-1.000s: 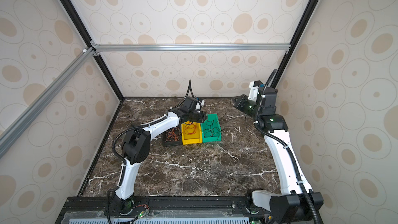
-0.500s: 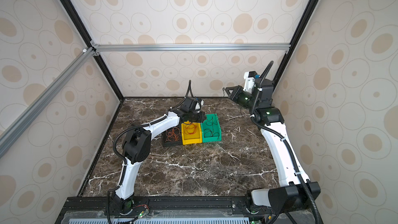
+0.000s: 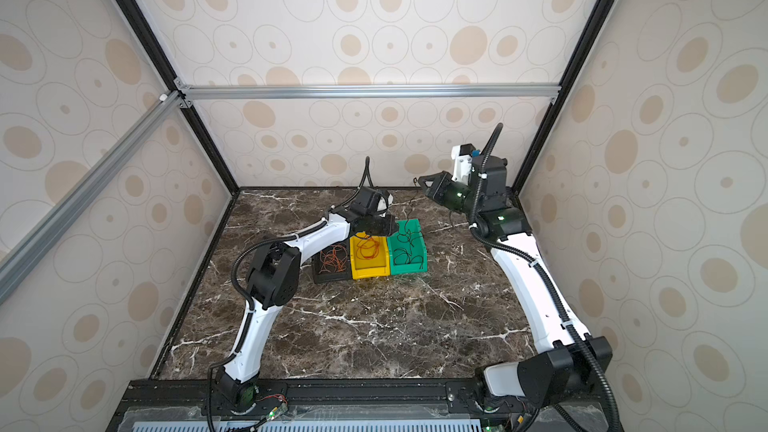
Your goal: Untangle the cables
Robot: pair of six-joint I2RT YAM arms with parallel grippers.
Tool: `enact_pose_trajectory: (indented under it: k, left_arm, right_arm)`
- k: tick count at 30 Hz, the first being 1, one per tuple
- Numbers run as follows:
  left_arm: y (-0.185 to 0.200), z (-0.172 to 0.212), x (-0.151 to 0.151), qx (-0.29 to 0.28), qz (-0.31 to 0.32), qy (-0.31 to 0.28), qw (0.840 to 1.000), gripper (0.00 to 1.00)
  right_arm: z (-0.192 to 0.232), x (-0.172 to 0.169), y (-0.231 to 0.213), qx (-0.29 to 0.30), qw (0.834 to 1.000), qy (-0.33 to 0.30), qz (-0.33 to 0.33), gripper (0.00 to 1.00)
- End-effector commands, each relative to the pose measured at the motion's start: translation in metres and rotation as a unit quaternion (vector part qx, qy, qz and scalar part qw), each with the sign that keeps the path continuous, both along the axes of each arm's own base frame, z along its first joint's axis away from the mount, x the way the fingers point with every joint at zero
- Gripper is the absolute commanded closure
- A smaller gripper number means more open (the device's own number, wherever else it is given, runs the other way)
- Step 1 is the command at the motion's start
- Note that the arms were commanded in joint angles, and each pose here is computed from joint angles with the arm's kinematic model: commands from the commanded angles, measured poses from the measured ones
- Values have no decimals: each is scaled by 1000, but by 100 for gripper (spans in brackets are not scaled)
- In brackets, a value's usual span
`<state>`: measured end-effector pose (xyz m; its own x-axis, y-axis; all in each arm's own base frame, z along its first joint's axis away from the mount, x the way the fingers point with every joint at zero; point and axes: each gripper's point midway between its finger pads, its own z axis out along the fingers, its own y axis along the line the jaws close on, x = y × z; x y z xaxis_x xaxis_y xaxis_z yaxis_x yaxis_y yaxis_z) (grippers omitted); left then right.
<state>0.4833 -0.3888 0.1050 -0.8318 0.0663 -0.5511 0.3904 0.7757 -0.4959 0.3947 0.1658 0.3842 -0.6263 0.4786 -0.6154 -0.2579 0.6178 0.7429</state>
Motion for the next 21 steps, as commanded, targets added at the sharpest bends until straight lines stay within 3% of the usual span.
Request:
enact_pose_trajectory:
  k: [1, 9, 21]
  left_arm:
    - [-4, 14, 1, -4, -11, -4, 1000, 82]
    - [4, 43, 1, 2, 0, -27, 1000, 56]
    - [46, 121, -5, -6, 42, -93, 995, 51]
  right_arm:
    - [-17, 5, 1, -2, 1000, 12, -4, 100]
    - [-28, 5, 3, 1, 1000, 26, 0, 100]
    - [-82, 28, 3, -20, 997, 73, -13, 100]
